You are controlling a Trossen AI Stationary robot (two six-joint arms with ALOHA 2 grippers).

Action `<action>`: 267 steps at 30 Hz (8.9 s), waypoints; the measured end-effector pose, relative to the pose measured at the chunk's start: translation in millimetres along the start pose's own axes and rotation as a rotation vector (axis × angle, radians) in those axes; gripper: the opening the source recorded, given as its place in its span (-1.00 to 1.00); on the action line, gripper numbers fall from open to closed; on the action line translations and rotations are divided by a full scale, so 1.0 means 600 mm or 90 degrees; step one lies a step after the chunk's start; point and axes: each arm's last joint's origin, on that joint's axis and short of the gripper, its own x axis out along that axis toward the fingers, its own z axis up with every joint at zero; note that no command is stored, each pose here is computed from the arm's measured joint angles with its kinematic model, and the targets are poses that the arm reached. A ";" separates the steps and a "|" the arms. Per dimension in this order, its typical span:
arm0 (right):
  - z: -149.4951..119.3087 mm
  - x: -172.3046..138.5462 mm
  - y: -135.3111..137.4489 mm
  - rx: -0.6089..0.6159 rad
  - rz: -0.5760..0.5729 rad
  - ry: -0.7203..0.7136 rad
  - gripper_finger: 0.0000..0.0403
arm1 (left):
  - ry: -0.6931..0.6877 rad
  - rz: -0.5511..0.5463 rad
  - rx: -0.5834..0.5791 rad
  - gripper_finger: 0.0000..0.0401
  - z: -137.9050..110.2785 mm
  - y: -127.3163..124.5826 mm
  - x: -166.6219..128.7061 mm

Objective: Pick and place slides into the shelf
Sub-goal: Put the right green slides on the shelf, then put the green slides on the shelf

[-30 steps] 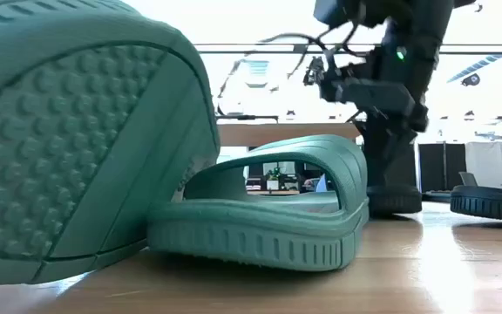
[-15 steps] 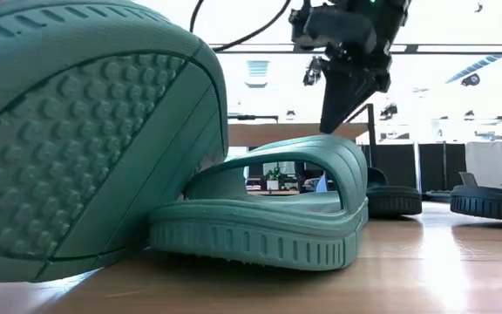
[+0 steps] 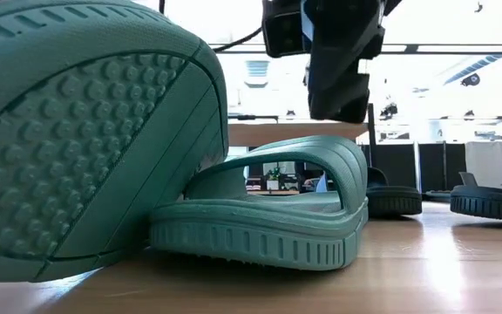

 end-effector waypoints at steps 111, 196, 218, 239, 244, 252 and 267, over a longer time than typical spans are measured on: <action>0.129 -0.224 -0.198 0.944 -0.176 -1.132 -0.14 | -0.165 -0.107 -0.468 -1.00 0.048 -0.005 -0.006; 0.053 -0.275 0.043 0.325 -0.443 -0.673 -0.09 | 0.422 -0.490 0.051 -1.00 0.028 -0.225 0.145; -0.098 -0.241 0.130 0.327 -0.483 -0.610 0.35 | 0.444 -0.434 -0.094 -0.39 0.076 -0.277 0.304; -0.164 -0.263 0.156 0.267 -0.477 -0.544 0.49 | 0.547 -0.399 -0.155 -0.02 0.057 -0.307 0.358; -0.167 -0.262 0.158 0.262 -0.476 -0.541 0.48 | 0.473 -0.352 -0.131 -0.02 0.097 -0.300 0.353; -0.167 -0.262 0.158 0.261 -0.478 -0.541 0.47 | 0.574 -0.345 -0.137 -0.02 0.058 -0.273 0.349; -0.167 -0.261 0.158 0.264 -0.478 -0.547 0.44 | 0.632 -0.441 -0.184 -0.02 0.034 -0.289 0.346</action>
